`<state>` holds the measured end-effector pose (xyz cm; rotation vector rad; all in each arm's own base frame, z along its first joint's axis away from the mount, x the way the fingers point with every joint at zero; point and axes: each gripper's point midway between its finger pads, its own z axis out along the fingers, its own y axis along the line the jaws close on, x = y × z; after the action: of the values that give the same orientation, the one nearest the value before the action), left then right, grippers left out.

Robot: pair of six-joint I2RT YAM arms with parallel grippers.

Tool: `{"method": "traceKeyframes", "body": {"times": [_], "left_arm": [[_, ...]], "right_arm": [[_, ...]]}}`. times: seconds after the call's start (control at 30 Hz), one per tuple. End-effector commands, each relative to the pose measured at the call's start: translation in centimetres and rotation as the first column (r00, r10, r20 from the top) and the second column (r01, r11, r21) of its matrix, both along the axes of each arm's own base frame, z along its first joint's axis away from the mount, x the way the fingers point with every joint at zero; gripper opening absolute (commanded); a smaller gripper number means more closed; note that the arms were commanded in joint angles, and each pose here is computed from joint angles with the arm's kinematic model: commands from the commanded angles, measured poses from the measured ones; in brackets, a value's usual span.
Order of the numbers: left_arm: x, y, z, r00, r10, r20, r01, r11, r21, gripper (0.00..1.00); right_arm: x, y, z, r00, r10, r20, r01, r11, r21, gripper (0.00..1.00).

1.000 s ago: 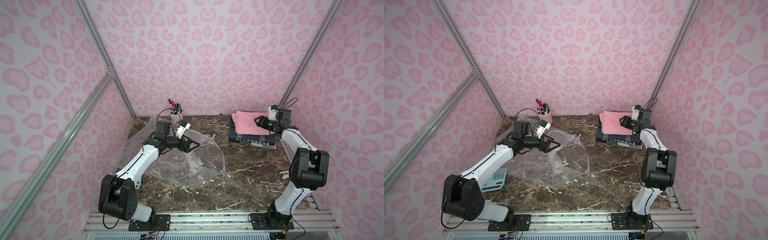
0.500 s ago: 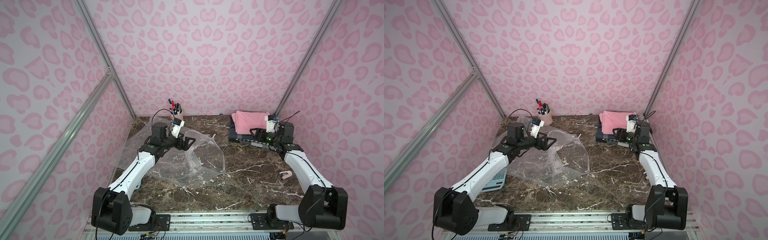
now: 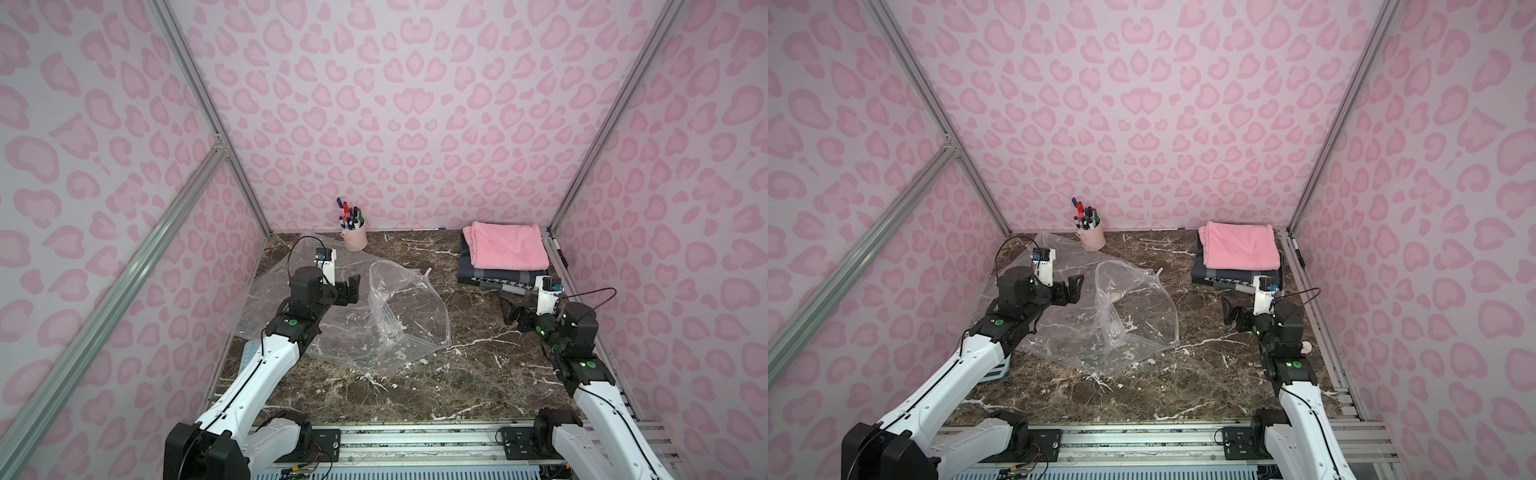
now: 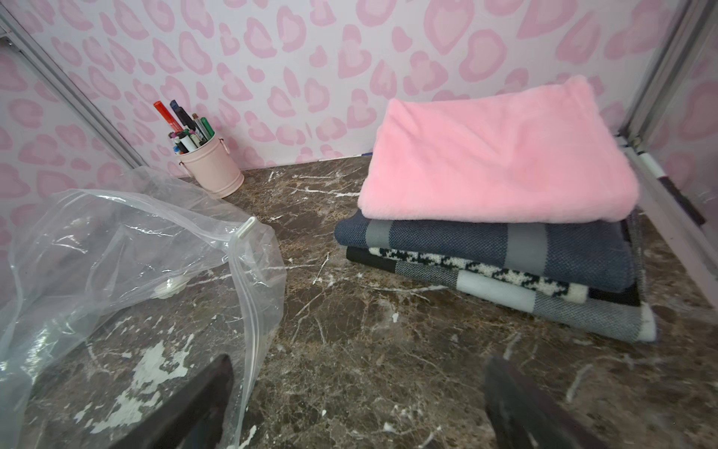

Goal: Take the blanket out of the vacuum bag
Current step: Reset both arms

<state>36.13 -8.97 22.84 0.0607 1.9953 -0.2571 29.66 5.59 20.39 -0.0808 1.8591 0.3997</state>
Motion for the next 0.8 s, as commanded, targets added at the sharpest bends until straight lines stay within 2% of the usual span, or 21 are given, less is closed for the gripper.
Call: {"method": "traceKeyframes", "body": {"times": [0.0,0.1,0.2,0.33,0.43,0.53,0.63,0.7,0.77], "left_arm": [[-0.4,4.9,-1.6,0.964,0.265,0.034,-0.266,0.962,0.059,0.97],[-1.7,7.2,-3.6,0.928,0.364,0.072,-0.37,0.924,0.098,0.97],[-2.5,8.8,-4.5,0.887,0.441,0.138,-0.454,0.888,0.074,0.97],[-2.7,11.2,-5.4,0.81,0.533,0.246,-0.567,0.818,0.095,0.97],[-0.7,10.4,-7.0,0.837,0.479,0.265,-0.531,0.829,0.177,0.97],[1.0,9.5,-9.5,0.869,0.431,0.244,-0.485,0.84,0.243,0.97],[2.3,6.3,-9.4,0.937,0.217,0.274,-0.292,0.918,0.269,0.97],[2.8,5.1,-9.6,0.952,0.12,0.282,-0.207,0.931,0.3,0.97],[3.1,5.3,-9.9,0.956,0.099,0.277,-0.178,0.943,0.279,0.97]], "right_arm": [[-0.6,-2.1,-0.2,0.987,-0.146,0.071,0.145,0.989,0.019,0.99],[-2.0,-3.0,-0.6,0.961,-0.191,0.199,0.19,0.982,0.023,0.99],[-3.3,-3.5,-0.7,0.92,-0.21,0.33,0.218,0.976,0.013,0.99],[-3.9,-4.8,-1.0,0.879,-0.272,0.392,0.293,0.956,0.006,0.99],[-3.9,-5.0,-1.8,0.873,-0.273,0.405,0.308,0.951,-0.024,0.99],[-3.3,-5.1,-2.9,0.893,-0.278,0.353,0.315,0.948,-0.049,0.99],[-2.7,-5.2,-3.7,0.904,-0.286,0.319,0.318,0.946,-0.055,0.99],[-2.4,-5.9,-3.9,0.892,-0.325,0.314,0.357,0.933,-0.048,0.99],[-1.9,-6.7,-4.1,0.88,-0.356,0.315,0.397,0.915,-0.075,0.99]]}}
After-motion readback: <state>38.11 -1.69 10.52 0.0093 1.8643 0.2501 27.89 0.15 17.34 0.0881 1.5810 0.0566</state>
